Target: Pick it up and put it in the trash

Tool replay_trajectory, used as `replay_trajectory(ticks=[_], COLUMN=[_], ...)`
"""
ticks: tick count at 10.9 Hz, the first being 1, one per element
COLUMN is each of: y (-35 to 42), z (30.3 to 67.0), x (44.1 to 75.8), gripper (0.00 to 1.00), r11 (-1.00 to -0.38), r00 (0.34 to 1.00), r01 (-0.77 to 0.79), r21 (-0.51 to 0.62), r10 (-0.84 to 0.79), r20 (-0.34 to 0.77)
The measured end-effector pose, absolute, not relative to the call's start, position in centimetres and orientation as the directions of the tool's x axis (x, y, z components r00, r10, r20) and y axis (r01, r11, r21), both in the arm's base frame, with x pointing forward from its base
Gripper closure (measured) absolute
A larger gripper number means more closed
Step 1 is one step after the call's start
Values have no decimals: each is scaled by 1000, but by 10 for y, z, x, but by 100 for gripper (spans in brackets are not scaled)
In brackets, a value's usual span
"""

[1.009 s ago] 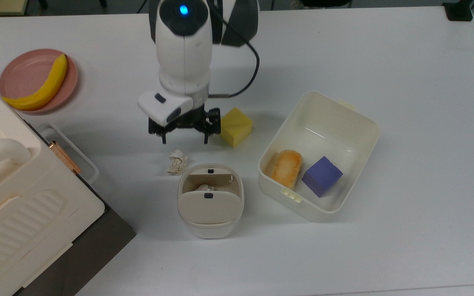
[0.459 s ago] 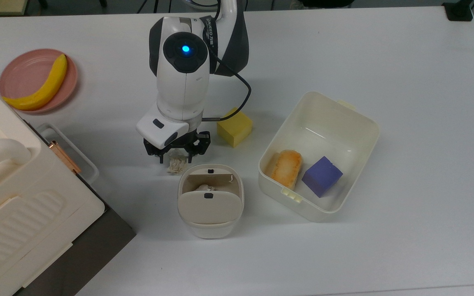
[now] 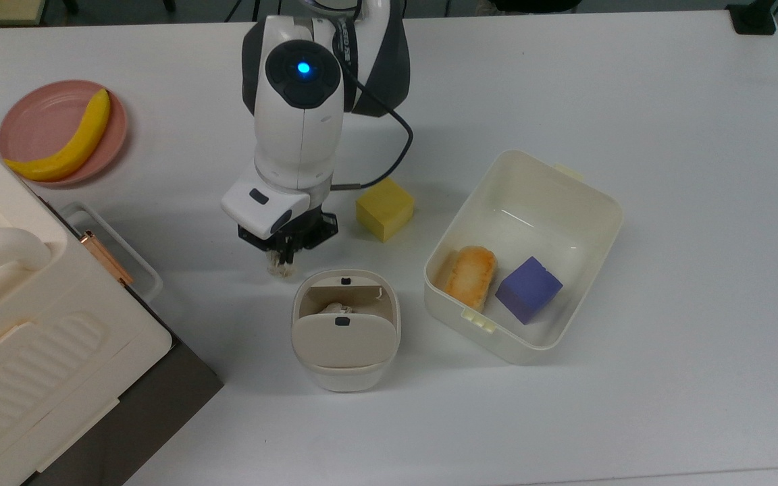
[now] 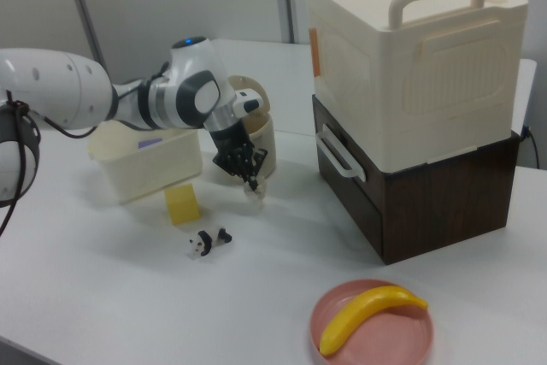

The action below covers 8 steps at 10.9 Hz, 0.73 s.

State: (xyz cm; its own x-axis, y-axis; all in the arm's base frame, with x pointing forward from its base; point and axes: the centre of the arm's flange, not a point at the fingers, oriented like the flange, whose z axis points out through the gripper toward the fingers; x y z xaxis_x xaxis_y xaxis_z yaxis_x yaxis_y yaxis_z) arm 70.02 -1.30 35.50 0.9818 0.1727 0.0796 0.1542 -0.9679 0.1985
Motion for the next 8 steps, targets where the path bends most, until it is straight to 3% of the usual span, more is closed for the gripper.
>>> replay_trajectory(ticks=[2, 4, 6, 8], y=[-9, -1, 4, 9], z=[385, 425, 459, 496], x=[691, 689, 695, 711], gripper=[95, 96, 96, 96], r11=[-970, -981, -988, -998], r00=[979, 981, 982, 961], r01=[194, 186, 156, 51], r21=[147, 58, 6, -35], r10=[200, 188, 156, 40], r20=[26, 40, 105, 273])
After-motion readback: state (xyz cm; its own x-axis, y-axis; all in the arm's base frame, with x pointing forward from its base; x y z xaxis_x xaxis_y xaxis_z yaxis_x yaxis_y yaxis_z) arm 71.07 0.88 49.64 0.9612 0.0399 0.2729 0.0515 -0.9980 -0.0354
